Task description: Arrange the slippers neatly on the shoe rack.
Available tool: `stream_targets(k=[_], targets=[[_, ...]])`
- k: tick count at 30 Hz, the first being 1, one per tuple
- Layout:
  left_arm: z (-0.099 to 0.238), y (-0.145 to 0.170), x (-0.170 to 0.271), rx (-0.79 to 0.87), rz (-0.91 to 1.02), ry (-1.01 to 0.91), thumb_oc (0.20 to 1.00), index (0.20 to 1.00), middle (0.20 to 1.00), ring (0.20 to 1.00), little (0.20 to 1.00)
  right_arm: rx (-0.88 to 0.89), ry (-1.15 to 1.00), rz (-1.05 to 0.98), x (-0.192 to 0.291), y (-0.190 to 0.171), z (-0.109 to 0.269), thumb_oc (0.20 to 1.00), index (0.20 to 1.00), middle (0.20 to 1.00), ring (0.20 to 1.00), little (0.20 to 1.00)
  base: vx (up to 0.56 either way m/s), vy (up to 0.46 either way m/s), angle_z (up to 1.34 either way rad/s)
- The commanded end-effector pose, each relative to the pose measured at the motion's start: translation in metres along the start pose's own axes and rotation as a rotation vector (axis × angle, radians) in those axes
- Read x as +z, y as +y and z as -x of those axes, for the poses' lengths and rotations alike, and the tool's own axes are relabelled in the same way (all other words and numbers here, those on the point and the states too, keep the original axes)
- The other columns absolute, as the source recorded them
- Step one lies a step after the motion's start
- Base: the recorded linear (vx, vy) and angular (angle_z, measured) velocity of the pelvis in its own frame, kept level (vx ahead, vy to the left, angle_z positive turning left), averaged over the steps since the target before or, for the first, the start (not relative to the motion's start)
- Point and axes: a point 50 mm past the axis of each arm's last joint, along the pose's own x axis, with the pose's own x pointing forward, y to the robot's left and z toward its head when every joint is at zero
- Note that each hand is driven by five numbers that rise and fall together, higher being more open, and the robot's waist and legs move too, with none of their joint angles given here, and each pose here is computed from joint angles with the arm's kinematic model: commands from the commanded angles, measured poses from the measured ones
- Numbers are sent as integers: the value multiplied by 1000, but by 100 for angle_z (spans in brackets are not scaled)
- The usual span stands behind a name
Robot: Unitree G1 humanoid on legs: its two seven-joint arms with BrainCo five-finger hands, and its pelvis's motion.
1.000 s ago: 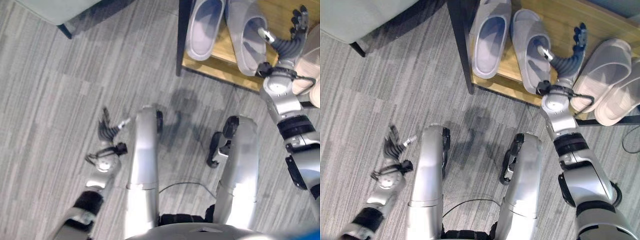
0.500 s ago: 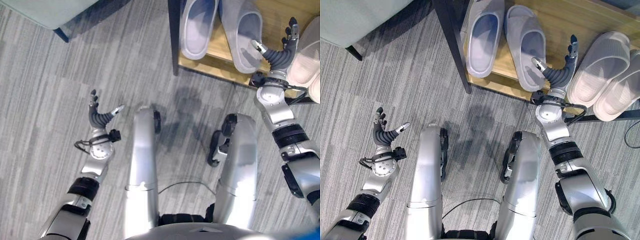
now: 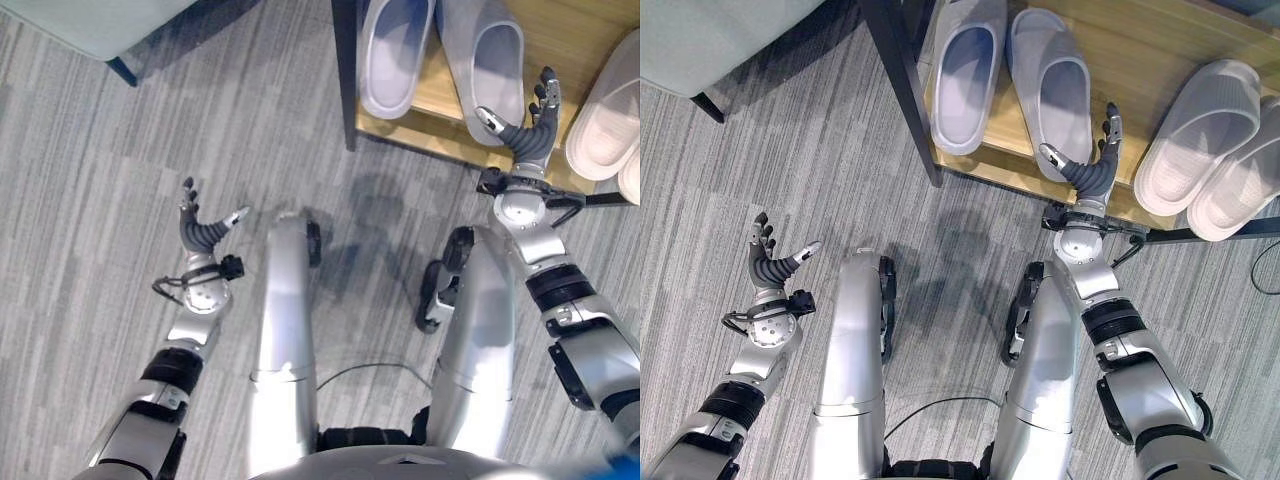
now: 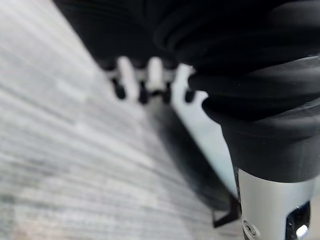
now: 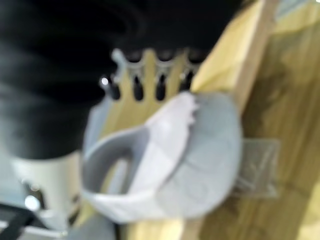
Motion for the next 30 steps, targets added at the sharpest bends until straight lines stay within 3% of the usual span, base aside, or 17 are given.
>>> stream_targets(k=[1,18,30], targets=[[-3,-4,1,32,29,-12,1000,1000,1000,1000,1000,58,-115,-112,25,18,4,1000,1000,1000,1000,1000,0,0,0],[-5,-6,0,41,24,0,1000,1000,1000,1000,1000,231,-199,-170,48,49,23,1000,1000,1000,1000,1000,0,0,0],[-2,-6,-2,51,24,0,1000,1000,1000,1000,1000,238,-269,-185,54,39,38,1000,1000,1000,1000,1000,0,0,0]])
